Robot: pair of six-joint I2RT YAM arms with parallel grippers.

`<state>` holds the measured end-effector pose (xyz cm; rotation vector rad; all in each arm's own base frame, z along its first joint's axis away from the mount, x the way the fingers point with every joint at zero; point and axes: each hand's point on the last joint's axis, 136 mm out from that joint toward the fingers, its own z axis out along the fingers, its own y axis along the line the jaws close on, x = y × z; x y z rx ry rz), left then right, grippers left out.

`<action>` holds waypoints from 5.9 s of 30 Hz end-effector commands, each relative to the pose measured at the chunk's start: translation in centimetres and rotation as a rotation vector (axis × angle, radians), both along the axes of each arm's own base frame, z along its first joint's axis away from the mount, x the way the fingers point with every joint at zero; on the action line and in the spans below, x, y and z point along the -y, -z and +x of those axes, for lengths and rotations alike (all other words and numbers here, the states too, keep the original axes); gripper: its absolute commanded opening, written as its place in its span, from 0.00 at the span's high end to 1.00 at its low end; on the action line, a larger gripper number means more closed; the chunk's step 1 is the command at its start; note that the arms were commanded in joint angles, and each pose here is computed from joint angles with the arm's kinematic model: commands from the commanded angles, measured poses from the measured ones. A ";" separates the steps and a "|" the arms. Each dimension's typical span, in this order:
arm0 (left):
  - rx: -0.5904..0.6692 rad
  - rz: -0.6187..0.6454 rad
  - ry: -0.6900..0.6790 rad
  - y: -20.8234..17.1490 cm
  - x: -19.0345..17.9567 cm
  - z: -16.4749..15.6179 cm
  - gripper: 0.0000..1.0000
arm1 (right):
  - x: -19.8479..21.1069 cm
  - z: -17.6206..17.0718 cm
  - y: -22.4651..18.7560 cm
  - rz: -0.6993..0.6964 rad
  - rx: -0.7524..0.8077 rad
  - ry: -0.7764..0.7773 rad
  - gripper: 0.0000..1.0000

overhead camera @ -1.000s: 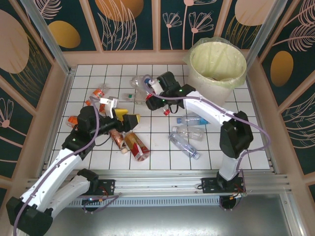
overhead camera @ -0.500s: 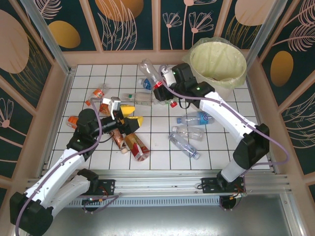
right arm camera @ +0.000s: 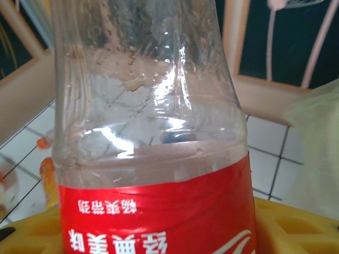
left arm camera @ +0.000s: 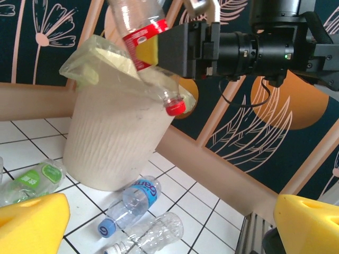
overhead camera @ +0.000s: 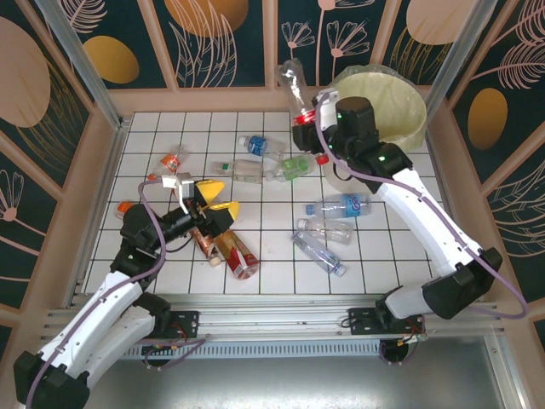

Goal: Put the plastic bottles in the bin

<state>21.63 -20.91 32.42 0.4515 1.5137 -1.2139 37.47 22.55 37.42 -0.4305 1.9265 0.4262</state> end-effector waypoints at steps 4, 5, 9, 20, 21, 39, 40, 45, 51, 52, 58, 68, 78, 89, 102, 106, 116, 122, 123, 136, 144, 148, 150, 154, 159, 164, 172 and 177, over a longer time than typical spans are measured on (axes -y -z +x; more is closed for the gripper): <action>0.039 -0.044 -0.002 -1.2 -0.1 -0.3 0.01 | 5.2 1.9 -6.5 0.083 0.171 0.187 0.38; 0.036 -0.041 -0.003 -1.1 -0.1 -0.3 0.01 | 5.9 2.4 -6.8 0.084 0.181 0.214 0.38; 0.025 -0.033 -0.001 -0.9 -0.1 -0.2 0.01 | 8.6 4.2 -7.3 0.092 0.199 0.291 0.38; 0.015 -0.017 0.020 -0.8 0.3 -0.2 0.01 | 15.2 9.3 -6.0 0.094 0.189 0.474 0.38; 0.010 -0.016 0.021 -0.6 0.3 -0.2 0.01 | 15.6 9.7 -5.6 0.090 0.184 0.485 0.38; -0.007 0.026 0.096 0.0 1.3 -0.7 0.01 | 17.7 11.8 5.0 0.076 -0.101 0.456 0.38; -0.007 0.028 0.096 0.0 1.3 -0.7 0.01 | 17.6 11.8 5.5 0.079 -0.119 0.446 0.38; -0.005 0.029 0.098 -0.1 1.3 -0.7 0.01 | 17.5 11.6 7.9 0.080 -0.204 0.420 0.38; 0.007 0.037 0.130 -0.1 1.5 -1.2 0.01 | 17.9 11.2 10.3 0.112 -0.307 0.404 0.38; 0.004 0.040 0.133 0.0 1.6 -1.2 0.01 | 18.0 11.2 10.7 0.118 -0.326 0.409 0.38; 0.001 0.046 0.137 0.0 1.6 -1.3 0.02 | 18.1 11.0 12.5 0.139 -0.425 0.404 0.38; -0.002 0.049 0.130 0.1 1.6 -1.1 0.02 | 17.9 11.4 13.9 0.161 -0.495 0.387 0.32; -0.005 0.050 0.129 0.3 1.6 -1.0 0.01 | 18.4 12.6 12.1 0.215 -0.453 0.402 0.20; -0.005 0.049 0.114 0.2 1.5 -0.9 0.01 | 19.1 12.5 6.6 0.258 -0.268 0.417 0.23; 0.046 0.025 0.019 -1.0 0.2 -0.7 0.01 | 18.2 7.7 -1.7 0.288 0.021 0.368 0.25; 0.063 0.034 -0.003 -1.3 -0.2 -0.8 0.01 | 16.1 5.9 -3.3 0.285 0.067 0.293 0.25; -0.035 0.164 -0.106 0.2 -2.0 -1.0 0.01 | 7.2 0.3 -2.2 0.223 -0.003 0.071 0.26; -0.161 0.158 -0.047 1.9 -2.0 -2.7 0.01 | 2.9 -3.5 1.5 0.161 -0.129 -0.031 0.28; -0.186 0.156 -0.024 2.4 -1.8 -3.1 0.01 | 2.4 -4.2 2.7 0.149 -0.172 -0.038 0.28; -0.317 0.150 0.213 5.5 0.2 -6.2 0.01 | 0.0 -13.0 16.6 -0.025 -0.593 0.027 0.32; -0.376 0.176 0.217 7.3 0.6 -5.5 0.01 | 1.6 -16.8 21.2 -0.084 -0.740 0.100 0.34; -0.355 0.171 0.171 7.1 0.3 -4.8 0.01 | 2.8 -18.0 23.2 -0.098 -0.799 0.140 0.34; -0.348 0.162 0.158 7.0 0.3 -4.5 0.01 | 3.2 -18.7 24.0 -0.108 -0.822 0.154 0.34; -0.351 0.141 0.170 7.1 0.5 -4.5 0.02 | 3.8 -19.5 25.6 -0.137 -0.855 0.182 0.32; -0.364 0.139 0.185 7.6 0.6 -4.6 0.01 | 4.7 -20.3 27.8 -0.221 -0.877 0.235 0.29; -0.377 0.115 0.188 7.7 0.8 -4.4 0.01 | 4.7 -20.7 29.6 -0.301 -0.879 0.249 0.29; -0.376 0.069 0.156 7.1 0.5 -4.0 0.01 | 5.2 -21.0 32.0 -0.358 -0.896 0.269 0.30; -0.373 0.053 0.115 6.8 0.2 -3.4 0.01 | 5.2 -21.2 32.8 -0.370 -0.904 0.271 0.30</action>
